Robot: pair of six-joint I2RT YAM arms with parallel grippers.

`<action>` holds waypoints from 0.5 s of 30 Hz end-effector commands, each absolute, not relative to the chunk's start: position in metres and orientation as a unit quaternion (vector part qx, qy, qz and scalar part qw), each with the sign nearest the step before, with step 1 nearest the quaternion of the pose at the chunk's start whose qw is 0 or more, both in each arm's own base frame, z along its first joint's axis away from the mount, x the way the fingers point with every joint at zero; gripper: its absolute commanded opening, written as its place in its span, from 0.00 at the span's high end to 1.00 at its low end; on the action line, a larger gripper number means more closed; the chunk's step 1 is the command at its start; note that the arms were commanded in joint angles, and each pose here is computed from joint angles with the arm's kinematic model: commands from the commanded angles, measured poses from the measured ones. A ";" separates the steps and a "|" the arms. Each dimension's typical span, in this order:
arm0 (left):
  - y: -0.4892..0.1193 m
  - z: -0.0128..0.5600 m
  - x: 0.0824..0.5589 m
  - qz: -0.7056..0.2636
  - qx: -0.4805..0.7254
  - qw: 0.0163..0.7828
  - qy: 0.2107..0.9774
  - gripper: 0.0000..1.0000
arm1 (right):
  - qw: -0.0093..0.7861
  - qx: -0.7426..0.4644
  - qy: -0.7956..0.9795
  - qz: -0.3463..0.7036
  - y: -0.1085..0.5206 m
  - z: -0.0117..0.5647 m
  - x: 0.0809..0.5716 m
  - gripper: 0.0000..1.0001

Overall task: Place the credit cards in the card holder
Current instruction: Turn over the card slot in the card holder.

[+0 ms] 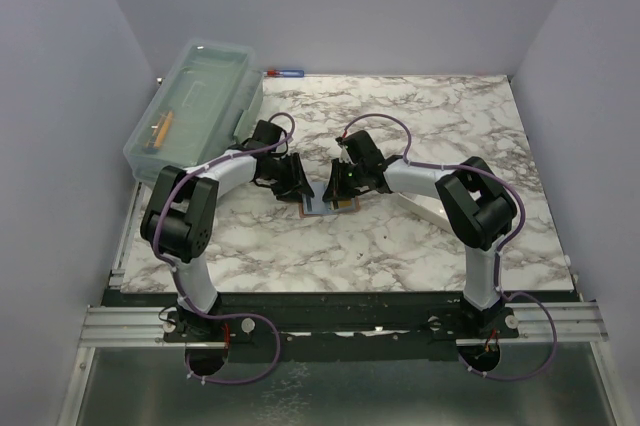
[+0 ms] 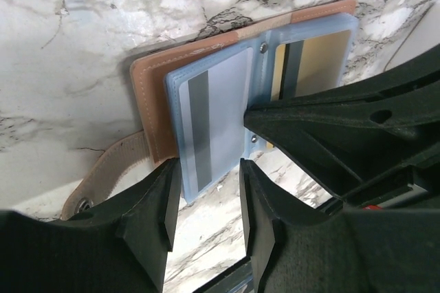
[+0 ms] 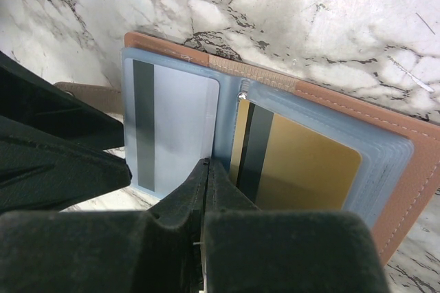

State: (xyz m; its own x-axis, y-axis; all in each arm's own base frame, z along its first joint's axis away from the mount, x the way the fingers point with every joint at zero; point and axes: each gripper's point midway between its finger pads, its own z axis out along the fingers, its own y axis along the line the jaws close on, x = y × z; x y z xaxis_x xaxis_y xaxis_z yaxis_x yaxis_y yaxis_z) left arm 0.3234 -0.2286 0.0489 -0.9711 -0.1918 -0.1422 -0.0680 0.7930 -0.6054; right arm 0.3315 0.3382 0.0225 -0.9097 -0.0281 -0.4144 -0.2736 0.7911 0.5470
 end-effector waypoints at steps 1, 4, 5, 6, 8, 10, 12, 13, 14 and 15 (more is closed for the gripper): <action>-0.236 0.075 0.327 -0.347 -0.052 0.131 0.927 0.56 | 0.183 -0.076 0.939 0.282 0.329 0.005 0.328 0.99; -0.238 0.080 0.326 -0.353 -0.048 0.138 0.924 0.58 | 0.184 -0.076 0.939 0.281 0.328 0.005 0.329 0.99; -0.239 0.081 0.326 -0.355 -0.046 0.140 0.923 0.58 | 0.183 -0.076 0.939 0.281 0.329 0.005 0.328 0.99; -0.240 0.083 0.326 -0.357 -0.044 0.142 0.922 0.58 | 0.184 -0.076 0.939 0.281 0.329 0.006 0.329 0.99; -0.242 0.084 0.325 -0.362 -0.042 0.141 0.920 0.59 | 0.184 -0.075 0.939 0.282 0.329 0.007 0.329 0.99; -0.244 0.084 0.325 -0.366 -0.041 0.140 0.919 0.59 | 0.185 -0.075 0.938 0.284 0.329 0.009 0.329 0.99; -0.245 0.086 0.325 -0.369 -0.040 0.142 0.918 0.60 | 0.186 -0.075 0.937 0.286 0.330 0.011 0.328 0.98; -0.246 0.088 0.325 -0.371 -0.039 0.143 0.917 0.60 | 0.187 -0.075 0.936 0.289 0.330 0.014 0.328 0.98; -0.247 0.088 0.326 -0.372 -0.039 0.143 0.916 0.60 | 0.188 -0.074 0.935 0.292 0.331 0.016 0.328 0.97; -0.248 0.089 0.326 -0.374 -0.040 0.143 0.916 0.60 | 0.190 -0.073 0.934 0.294 0.332 0.018 0.328 0.95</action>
